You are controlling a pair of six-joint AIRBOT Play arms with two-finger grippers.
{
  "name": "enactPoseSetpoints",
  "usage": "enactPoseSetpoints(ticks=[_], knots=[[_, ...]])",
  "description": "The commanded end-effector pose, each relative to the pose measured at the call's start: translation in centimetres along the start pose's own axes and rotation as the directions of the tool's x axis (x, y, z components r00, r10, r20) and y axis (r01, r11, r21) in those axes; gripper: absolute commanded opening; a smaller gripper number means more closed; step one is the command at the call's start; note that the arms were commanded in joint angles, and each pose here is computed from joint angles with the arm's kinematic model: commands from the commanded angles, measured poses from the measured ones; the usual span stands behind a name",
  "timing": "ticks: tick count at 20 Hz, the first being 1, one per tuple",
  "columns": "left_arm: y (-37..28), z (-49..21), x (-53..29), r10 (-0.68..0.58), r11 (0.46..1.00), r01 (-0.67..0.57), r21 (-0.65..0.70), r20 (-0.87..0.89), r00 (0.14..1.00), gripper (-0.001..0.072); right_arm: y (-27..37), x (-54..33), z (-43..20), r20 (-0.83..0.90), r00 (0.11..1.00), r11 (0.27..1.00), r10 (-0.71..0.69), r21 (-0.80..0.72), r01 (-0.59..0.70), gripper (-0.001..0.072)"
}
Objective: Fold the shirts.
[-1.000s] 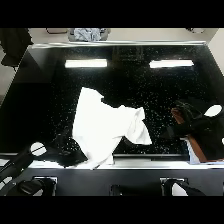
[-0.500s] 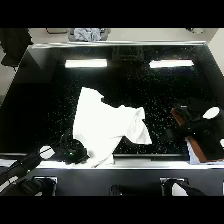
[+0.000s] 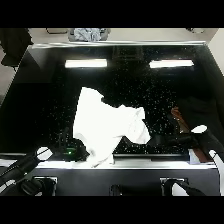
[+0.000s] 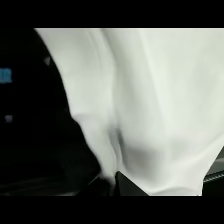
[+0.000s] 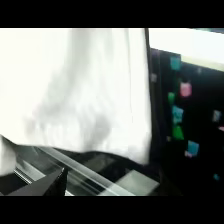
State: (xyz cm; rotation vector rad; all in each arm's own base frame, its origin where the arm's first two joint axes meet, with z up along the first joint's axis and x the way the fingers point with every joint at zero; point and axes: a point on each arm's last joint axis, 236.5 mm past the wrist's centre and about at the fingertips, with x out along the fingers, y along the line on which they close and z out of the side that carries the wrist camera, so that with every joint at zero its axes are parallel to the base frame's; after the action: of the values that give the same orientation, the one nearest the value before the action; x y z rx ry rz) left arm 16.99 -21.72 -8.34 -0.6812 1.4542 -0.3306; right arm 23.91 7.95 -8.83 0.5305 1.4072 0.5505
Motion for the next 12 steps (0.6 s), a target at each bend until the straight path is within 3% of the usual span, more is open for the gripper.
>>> enactPoseSetpoints(ticks=[1, 5, 7, 11, 12], knots=[[-0.2, 0.1, -0.1, -0.005, 1.0, 0.005, 0.011, 0.007, 1.0, 0.0037, -0.9, 0.6, 2.3, 0.116, 0.993, 0.997, -0.02, 0.071, 0.012, 0.0674], [-0.3, 0.4, -0.2, -0.011, 1.0, 0.011, 0.013, 0.022, 1.0, 0.0036, -1.0, 1.2, 2.5, 0.115, 0.993, 0.994, 0.002, 0.109, -0.015, 0.0594], [-0.4, 0.8, -0.2, -0.014, 1.0, 0.013, 0.013, 0.037, 0.999, 0.0036, -0.8, 1.8, 1.7, 0.076, 0.996, 0.99, 0.034, 0.131, -0.044, 0.0431], [-0.4, 0.8, -0.2, -0.014, 1.0, 0.013, 0.014, 0.037, 0.999, 0.0037, -0.8, 2.3, 1.1, 0.047, 0.998, 0.988, 0.052, 0.144, -0.059, 0.0319], [-0.4, 0.8, -0.2, -0.014, 1.0, 0.013, 0.014, 0.037, 0.999, 0.0037, -0.7, 2.3, 0.9, 0.041, 0.998, 0.988, 0.057, 0.142, -0.063, 0.019]])
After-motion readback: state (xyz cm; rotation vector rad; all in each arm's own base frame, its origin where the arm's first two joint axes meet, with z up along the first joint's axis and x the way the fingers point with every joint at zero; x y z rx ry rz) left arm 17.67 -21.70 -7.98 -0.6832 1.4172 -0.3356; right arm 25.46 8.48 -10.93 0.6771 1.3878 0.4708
